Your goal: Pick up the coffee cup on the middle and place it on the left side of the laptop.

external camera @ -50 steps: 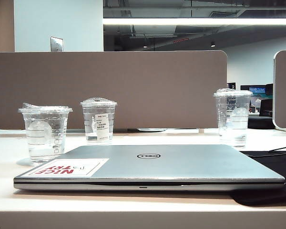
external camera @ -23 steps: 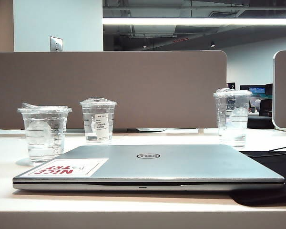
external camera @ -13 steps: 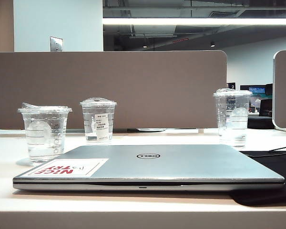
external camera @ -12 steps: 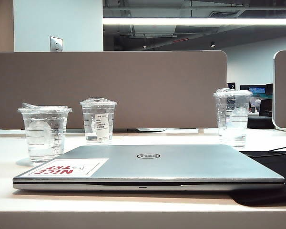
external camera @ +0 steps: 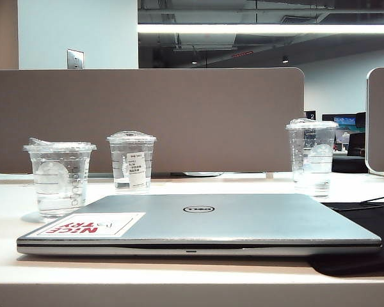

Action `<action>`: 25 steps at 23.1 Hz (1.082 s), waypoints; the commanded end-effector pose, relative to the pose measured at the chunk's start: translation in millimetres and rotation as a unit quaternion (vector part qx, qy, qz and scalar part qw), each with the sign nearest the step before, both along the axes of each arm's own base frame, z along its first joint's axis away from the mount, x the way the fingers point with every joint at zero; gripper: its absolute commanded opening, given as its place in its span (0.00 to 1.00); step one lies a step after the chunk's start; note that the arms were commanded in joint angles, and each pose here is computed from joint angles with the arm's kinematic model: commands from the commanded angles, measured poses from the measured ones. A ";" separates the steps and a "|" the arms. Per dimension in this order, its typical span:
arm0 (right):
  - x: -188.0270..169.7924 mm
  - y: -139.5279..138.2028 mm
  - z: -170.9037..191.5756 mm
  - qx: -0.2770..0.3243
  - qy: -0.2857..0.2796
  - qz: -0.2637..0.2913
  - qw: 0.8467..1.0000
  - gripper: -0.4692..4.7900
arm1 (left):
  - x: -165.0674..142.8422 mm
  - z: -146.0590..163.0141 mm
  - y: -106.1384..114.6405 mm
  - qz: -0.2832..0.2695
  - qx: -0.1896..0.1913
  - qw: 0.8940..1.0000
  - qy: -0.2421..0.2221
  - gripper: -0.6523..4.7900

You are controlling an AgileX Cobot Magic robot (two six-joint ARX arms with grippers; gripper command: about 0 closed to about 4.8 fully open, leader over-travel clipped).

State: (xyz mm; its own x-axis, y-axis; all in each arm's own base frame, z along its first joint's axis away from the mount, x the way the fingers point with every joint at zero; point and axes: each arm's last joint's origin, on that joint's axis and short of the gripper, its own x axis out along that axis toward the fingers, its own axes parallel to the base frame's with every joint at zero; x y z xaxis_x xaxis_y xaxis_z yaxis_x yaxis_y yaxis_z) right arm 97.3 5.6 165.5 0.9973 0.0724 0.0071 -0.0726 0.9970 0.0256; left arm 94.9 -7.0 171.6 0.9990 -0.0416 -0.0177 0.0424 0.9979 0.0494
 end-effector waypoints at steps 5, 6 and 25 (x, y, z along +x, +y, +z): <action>0.1 -0.7 1.1 0.000 -0.010 -0.004 1.000 0.08 | -0.2 2.3 0.1 0.000 -0.002 1.000 -0.008 0.11; 0.2 -1.8 1.1 0.000 -0.010 -0.009 1.000 0.08 | -0.2 2.2 0.1 0.000 -0.003 1.000 -0.007 0.11; 0.2 -8.3 1.1 0.000 -0.010 -0.043 0.999 0.08 | 0.0 0.8 0.3 0.002 -0.002 1.000 -0.003 0.11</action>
